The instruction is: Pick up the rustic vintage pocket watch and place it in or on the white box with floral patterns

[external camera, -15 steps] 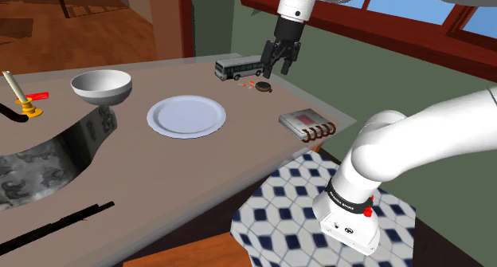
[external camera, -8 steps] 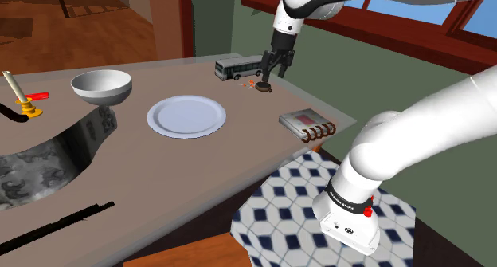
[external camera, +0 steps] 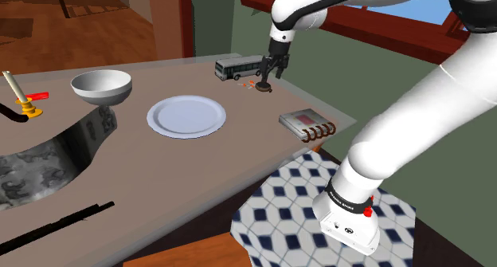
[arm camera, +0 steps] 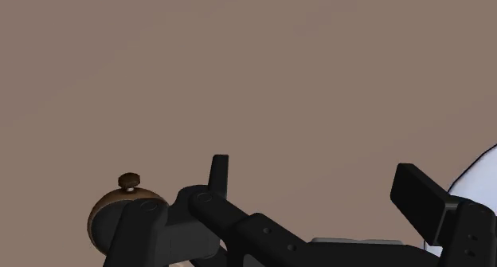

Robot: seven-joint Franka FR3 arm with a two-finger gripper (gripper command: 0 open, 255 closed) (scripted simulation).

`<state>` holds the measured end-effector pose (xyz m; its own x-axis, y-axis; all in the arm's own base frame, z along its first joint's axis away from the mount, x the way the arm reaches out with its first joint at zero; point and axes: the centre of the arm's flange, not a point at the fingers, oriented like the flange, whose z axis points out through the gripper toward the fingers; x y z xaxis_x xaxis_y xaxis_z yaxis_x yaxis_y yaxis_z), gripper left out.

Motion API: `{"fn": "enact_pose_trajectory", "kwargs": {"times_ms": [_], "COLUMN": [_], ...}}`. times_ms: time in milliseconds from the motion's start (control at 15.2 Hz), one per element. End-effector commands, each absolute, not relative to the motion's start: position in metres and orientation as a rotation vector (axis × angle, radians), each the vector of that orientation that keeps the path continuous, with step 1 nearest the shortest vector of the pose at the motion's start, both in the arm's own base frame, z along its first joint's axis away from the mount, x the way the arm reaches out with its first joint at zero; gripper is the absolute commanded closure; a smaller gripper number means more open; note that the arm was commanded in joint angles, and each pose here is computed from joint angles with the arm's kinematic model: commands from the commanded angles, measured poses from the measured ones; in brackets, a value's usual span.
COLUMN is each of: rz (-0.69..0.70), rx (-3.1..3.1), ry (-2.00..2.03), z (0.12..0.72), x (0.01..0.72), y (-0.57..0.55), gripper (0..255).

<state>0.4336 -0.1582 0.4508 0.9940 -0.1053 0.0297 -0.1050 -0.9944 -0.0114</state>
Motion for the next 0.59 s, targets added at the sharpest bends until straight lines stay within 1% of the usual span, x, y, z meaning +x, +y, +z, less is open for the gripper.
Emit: {"fn": "enact_pose_trajectory", "kwargs": {"times_ms": [0, 528], "rz": [-0.045, -0.039], "rx": [-3.136, -3.168], "ry": [0.162, 0.157], "z": [0.439, 0.394], "x": [0.447, 0.497], "y": [-0.178, -0.255], "gripper": [0, 0]}}
